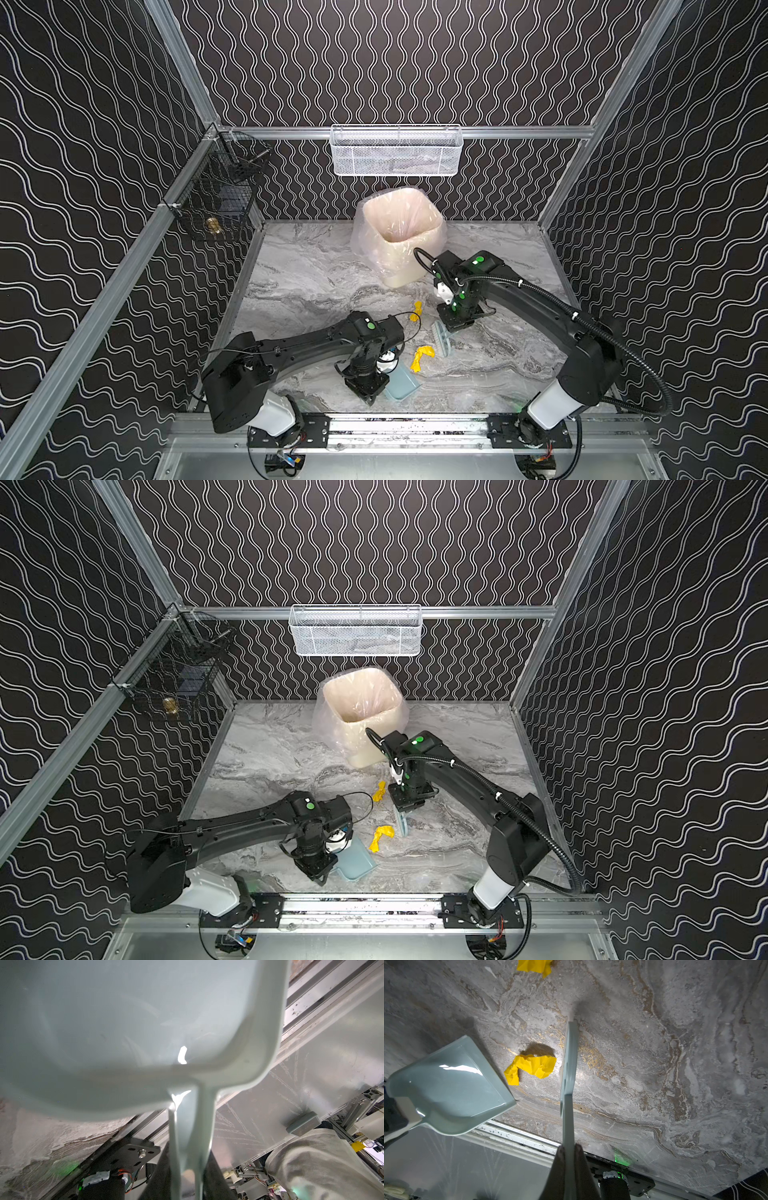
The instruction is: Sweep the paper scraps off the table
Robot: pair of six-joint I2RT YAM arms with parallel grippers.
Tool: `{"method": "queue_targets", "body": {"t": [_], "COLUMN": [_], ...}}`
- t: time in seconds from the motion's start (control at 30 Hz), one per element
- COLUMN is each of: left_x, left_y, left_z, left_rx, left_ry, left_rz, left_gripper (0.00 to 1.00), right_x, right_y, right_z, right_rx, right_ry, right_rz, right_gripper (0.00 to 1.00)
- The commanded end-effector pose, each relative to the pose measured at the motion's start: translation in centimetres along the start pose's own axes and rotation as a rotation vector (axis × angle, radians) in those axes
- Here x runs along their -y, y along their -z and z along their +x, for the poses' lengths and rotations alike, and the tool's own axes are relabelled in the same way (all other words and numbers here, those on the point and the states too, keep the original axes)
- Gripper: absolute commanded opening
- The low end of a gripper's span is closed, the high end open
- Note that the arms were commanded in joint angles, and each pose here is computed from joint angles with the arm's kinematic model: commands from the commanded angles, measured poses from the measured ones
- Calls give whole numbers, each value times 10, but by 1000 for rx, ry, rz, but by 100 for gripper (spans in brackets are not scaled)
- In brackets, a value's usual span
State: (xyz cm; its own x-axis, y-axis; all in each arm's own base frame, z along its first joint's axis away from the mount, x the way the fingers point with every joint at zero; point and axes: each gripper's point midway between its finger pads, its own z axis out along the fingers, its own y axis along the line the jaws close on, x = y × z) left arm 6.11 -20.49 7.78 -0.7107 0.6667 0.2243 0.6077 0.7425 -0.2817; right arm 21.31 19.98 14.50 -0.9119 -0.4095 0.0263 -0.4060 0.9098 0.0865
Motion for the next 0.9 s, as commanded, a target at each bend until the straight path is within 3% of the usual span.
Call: {"method": "queue_targets", "body": {"t": [0.0,0.53,0.87], "left_x": [-3,-6,-14], "left_y": [-3,-13,-10], "left_z": [-2,-19,-25], "left_rx": [3,64,154], "left_ry": [6,6,38], "left_rz": [-16,-21,-54], "left_gripper": [0,0,0], "right_x": [-14,-90,-64], "right_y": [-3,16,24], "right_z": [4,6,16], "right_rx": [-13,57,67], "right_ry": [15,59,22], "right_rz": [-16,-241,-198], "right_gripper": [0,0,0]}}
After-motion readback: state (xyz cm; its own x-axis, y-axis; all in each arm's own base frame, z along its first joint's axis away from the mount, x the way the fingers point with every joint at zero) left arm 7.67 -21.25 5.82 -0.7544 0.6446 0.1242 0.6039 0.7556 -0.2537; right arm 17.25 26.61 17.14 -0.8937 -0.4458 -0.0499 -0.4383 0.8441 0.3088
